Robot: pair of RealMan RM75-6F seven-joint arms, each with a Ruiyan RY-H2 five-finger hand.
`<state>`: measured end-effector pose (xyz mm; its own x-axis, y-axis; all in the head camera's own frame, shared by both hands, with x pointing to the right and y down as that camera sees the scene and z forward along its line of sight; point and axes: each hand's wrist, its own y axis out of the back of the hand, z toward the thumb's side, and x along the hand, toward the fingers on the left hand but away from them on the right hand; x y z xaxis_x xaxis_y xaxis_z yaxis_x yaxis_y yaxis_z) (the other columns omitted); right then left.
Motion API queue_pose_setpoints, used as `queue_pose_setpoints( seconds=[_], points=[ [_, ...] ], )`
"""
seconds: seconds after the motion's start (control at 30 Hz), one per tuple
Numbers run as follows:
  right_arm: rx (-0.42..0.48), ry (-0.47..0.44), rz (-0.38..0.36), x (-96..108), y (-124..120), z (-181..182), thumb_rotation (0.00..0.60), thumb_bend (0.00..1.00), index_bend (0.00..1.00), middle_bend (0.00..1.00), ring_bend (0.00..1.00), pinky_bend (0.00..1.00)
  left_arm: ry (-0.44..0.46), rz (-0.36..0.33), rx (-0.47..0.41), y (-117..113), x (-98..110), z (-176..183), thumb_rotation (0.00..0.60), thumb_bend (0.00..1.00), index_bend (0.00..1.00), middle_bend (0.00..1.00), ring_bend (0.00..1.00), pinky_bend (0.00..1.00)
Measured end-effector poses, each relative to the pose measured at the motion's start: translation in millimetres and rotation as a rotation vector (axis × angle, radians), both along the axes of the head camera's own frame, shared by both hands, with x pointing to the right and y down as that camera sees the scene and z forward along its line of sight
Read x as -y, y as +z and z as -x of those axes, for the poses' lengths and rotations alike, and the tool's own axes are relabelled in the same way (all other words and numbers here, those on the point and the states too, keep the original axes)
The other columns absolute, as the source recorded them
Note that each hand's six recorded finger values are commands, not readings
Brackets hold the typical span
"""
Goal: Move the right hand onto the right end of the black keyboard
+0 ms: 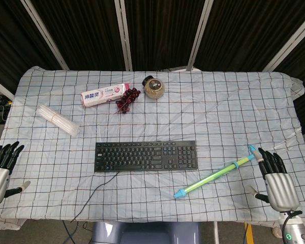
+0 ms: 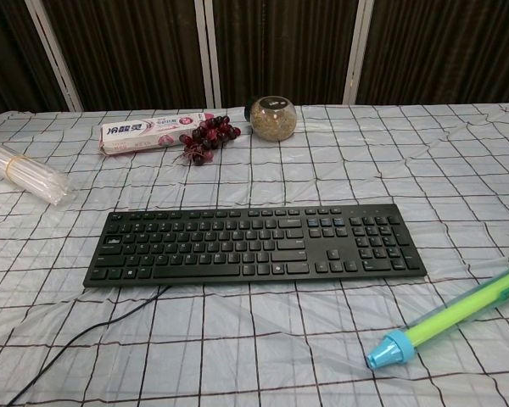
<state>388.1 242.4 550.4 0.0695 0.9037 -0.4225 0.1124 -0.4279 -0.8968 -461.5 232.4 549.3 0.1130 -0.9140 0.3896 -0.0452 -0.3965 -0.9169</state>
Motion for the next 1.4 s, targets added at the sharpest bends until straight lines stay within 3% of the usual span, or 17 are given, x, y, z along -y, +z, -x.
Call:
queue_pose_setpoints(
  seconds=[0.47, 0.5, 0.57, 0.63, 0.73, 0.83, 1.2, 1.4],
  points=[
    [0.008, 0.004, 0.011, 0, 0, 1, 0.600, 0.15, 0.00, 0.03, 0.01, 0.01, 0.004, -0.005, 0.006, -1, -1, -1, 0.600, 0.08, 0.00, 0.00, 0.00, 0.00],
    [0.011, 0.006, 0.012, 0, 0, 2, 0.600, 0.15, 0.00, 0.11, 0.06, 0.07, 0.004, -0.006, 0.007, -1, -1, -1, 0.600, 0.08, 0.00, 0.00, 0.00, 0.00],
    [0.019, 0.009, 0.012, 2, -1, 2, 0.600, 0.15, 0.00, 0.34, 0.26, 0.29, 0.002, -0.005, 0.007, -1, -1, -1, 0.600, 0.08, 0.00, 0.00, 0.00, 0.00],
    [0.029, 0.013, 0.011, 5, -2, 4, 0.600, 0.16, 0.01, 0.61, 0.53, 0.54, 0.000, -0.005, 0.007, -1, 0, 0, 0.600, 0.08, 0.00, 0.00, 0.00, 0.00],
    [0.055, 0.025, 0.028, 10, -1, 9, 0.600, 0.22, 0.03, 0.77, 0.70, 0.67, -0.003, -0.006, 0.008, 0, 0, 0, 0.600, 0.08, 0.00, 0.00, 0.00, 0.00],
    [0.093, 0.044, 0.080, 13, 4, 18, 0.600, 0.31, 0.06, 0.85, 0.77, 0.72, -0.004, -0.009, 0.009, 0, 1, 0, 0.600, 0.08, 0.00, 0.00, 0.00, 0.00],
    [0.056, -0.005, 0.269, 20, 42, 65, 0.600, 0.44, 0.09, 0.90, 0.85, 0.76, -0.006, -0.010, 0.006, 0, 1, 1, 0.600, 0.08, 0.00, 0.00, 0.00, 0.00],
    [0.106, 0.017, 0.376, 13, 75, 108, 0.600, 0.47, 0.11, 0.91, 0.85, 0.76, -0.007, -0.007, 0.000, 0, 2, 1, 0.600, 0.08, 0.00, 0.00, 0.00, 0.00]
  ],
)
